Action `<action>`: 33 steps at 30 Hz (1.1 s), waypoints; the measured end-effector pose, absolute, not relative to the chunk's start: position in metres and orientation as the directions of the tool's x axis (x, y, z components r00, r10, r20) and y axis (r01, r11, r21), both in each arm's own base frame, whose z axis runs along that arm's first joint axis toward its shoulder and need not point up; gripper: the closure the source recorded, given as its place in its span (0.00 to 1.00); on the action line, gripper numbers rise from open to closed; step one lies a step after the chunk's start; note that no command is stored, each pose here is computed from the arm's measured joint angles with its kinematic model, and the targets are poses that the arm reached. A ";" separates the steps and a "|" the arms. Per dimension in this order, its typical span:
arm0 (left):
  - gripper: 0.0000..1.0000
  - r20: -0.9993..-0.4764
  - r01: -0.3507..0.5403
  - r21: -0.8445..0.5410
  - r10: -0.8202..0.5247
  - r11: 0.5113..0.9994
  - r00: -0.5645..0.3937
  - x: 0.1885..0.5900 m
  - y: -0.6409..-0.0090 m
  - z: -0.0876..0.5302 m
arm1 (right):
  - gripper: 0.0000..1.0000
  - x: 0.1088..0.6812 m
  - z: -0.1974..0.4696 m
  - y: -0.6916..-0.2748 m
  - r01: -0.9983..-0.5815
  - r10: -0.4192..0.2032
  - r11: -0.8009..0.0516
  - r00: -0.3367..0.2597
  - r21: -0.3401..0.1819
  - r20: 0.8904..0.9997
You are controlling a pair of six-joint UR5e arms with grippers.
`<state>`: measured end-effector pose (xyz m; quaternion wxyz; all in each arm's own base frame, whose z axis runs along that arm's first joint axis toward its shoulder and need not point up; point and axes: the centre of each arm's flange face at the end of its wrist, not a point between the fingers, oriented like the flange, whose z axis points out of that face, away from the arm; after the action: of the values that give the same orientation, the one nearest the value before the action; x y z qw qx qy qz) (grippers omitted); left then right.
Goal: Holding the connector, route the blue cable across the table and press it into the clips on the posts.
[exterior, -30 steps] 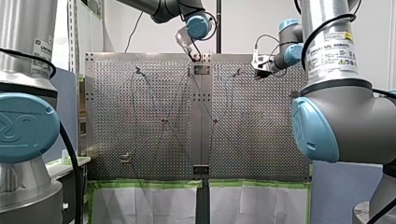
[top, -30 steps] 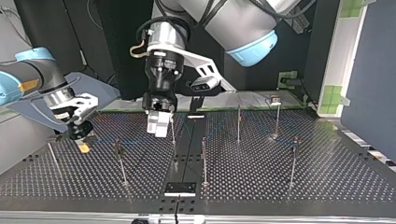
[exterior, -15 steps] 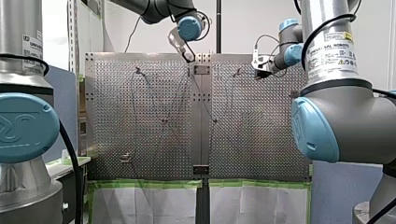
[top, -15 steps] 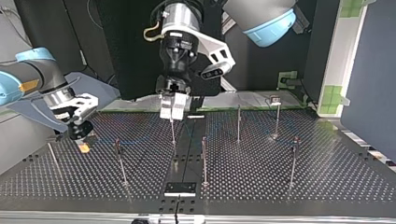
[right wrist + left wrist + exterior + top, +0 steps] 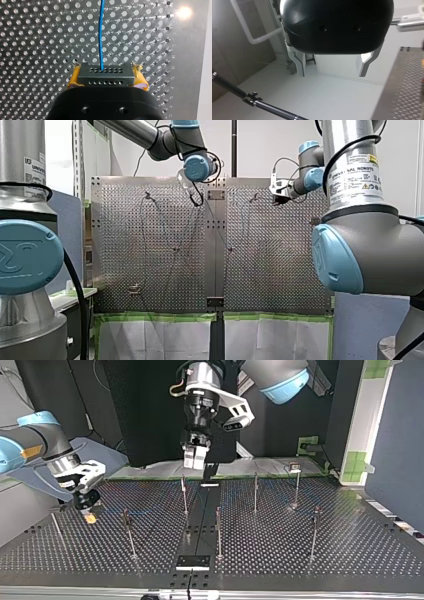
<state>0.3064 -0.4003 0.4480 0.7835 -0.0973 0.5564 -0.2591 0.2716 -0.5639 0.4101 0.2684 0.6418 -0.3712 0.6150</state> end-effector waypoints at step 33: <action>0.00 -0.944 0.207 -0.314 -0.327 0.926 0.032 0.257 -0.352 0.298 | 1.00 0.271 0.408 -0.566 -0.807 -0.150 -0.579 -0.032 -0.114 0.988</action>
<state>0.2571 -0.3523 0.2985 0.7168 -0.0447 0.6704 -0.1865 0.2706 -0.5656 0.4076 0.2676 0.6423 -0.3728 0.6139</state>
